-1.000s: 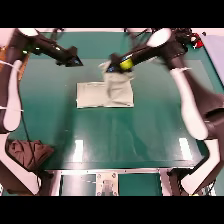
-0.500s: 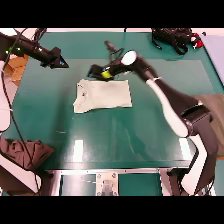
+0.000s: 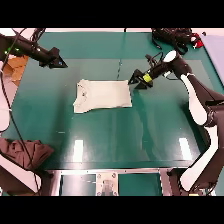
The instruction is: Fold the shirts.
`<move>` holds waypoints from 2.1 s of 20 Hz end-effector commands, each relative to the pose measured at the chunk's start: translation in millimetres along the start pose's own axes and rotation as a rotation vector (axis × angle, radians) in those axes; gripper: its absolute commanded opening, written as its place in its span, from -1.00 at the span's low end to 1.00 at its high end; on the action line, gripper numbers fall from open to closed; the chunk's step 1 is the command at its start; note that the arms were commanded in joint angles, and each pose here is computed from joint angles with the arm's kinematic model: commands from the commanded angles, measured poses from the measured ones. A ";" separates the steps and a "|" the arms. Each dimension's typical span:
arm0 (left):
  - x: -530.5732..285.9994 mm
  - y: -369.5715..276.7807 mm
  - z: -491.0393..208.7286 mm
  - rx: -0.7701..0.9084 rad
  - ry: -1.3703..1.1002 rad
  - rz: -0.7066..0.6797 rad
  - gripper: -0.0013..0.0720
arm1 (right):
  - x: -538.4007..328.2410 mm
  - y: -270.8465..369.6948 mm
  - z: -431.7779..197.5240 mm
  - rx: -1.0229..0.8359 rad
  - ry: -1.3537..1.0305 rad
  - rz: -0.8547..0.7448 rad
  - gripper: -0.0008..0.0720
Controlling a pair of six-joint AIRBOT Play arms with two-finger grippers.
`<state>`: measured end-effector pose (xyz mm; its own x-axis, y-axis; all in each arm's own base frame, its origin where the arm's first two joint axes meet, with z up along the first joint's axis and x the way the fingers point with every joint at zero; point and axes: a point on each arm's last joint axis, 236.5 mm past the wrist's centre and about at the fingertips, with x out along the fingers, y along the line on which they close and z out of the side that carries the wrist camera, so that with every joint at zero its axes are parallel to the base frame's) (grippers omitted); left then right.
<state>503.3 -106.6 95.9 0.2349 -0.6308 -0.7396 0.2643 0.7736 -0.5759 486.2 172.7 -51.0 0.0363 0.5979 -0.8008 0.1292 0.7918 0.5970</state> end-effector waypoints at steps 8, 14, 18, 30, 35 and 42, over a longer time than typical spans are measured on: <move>-0.3 1.0 2.3 0.001 -0.010 0.005 -0.90 | 81.8 58.2 -35.0 -0.056 0.044 0.148 -0.91; -0.3 0.7 0.8 0.001 -0.004 0.003 -0.90 | -52.3 106.3 18.4 -0.159 -0.162 0.236 -0.93; -0.4 -0.5 -4.2 0.001 0.017 -0.002 -0.90 | -188.2 75.1 49.0 -0.101 -0.403 0.244 -0.93; -0.4 -1.0 -6.3 0.001 0.026 -0.004 -0.90 | -465.1 -179.2 -37.2 0.404 -0.880 0.027 -0.93; -0.3 -1.1 -7.6 0.000 0.032 -0.005 -0.90 | -457.0 -244.0 -125.9 0.649 -0.702 -0.225 -0.93; -1.1 -4.1 -20.7 0.000 0.087 -0.018 -0.90 | -429.8 -266.2 -188.4 0.915 -0.553 -0.350 -0.93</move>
<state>487.8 -107.7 92.6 0.1693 -0.6355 -0.7533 0.2673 0.7653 -0.5855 280.7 -271.5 159.8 0.3758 0.0491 -0.9254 0.8185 0.4507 0.3563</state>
